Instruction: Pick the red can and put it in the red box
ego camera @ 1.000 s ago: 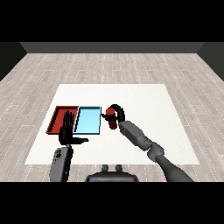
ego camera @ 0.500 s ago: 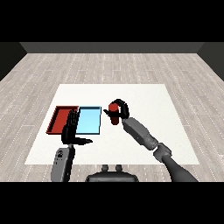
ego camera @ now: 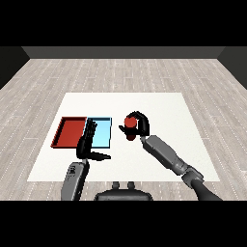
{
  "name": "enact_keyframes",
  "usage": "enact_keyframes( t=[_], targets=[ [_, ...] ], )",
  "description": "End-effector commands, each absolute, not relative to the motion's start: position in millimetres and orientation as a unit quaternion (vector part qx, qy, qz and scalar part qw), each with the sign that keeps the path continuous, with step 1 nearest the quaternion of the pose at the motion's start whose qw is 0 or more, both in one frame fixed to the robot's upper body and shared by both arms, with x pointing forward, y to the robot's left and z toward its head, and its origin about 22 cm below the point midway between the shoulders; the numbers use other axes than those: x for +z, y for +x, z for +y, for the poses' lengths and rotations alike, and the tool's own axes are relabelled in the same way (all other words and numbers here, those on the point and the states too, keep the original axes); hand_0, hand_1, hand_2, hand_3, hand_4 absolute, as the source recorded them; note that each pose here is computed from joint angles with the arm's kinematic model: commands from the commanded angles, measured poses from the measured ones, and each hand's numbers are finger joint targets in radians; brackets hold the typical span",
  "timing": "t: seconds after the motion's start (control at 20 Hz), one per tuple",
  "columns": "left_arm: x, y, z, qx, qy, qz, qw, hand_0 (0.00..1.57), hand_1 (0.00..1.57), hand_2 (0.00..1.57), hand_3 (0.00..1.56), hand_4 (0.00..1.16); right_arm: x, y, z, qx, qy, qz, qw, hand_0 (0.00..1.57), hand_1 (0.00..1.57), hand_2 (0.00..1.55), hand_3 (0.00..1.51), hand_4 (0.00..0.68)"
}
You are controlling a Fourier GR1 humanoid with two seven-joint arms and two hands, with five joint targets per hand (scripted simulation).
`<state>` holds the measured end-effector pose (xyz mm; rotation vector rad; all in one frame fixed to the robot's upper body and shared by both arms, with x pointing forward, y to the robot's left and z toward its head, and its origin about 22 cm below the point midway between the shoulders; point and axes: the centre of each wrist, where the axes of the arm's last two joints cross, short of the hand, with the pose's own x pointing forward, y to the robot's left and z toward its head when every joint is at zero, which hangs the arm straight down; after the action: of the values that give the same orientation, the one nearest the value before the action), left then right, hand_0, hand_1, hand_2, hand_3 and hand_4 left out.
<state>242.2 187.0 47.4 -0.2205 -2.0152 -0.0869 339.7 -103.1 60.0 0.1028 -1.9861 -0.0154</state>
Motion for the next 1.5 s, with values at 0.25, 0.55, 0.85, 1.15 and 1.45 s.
enact_keyframes(
  t=[0.25, 0.55, 0.85, 1.15, 1.45],
  targets=[
    [57.9, 261.9, 138, -0.079, -0.085, -0.823, 0.556, 0.00, 0.00, 0.00, 0.00, 0.00, 79, 310.5, -114, -0.005, 0.062, -0.856, 0.513, 1.42, 1.42, 1.42, 1.40, 0.630],
    [39.7, 273.0, 129, -0.085, -0.105, -0.801, 0.583, 0.00, 0.00, 0.00, 0.00, 0.00, 86, 297.4, -110, -0.006, 0.069, -0.861, 0.505, 1.44, 1.44, 1.43, 1.40, 0.616],
    [22.6, 262.1, 115, -0.077, -0.103, -0.796, 0.591, 0.00, 0.00, 0.00, 0.00, 0.00, 74, 279.6, -105, 0.003, 0.074, -0.868, 0.491, 1.45, 1.45, 1.44, 1.39, 0.651],
    [4.0, 272.1, 113, -0.083, -0.116, -0.778, 0.612, 0.00, 0.00, 0.00, 0.00, 0.00, 78, 288.9, -102, 0.008, 0.085, -0.870, 0.486, 1.46, 1.46, 1.44, 1.39, 0.653],
    [9.9, 275.7, 86, -0.070, -0.118, -0.776, 0.615, 0.00, 0.00, 0.00, 0.00, 0.00, 87, 278.5, -92, 0.009, 0.105, -0.868, 0.484, 1.47, 1.47, 1.44, 1.39, 0.662]
  ],
)
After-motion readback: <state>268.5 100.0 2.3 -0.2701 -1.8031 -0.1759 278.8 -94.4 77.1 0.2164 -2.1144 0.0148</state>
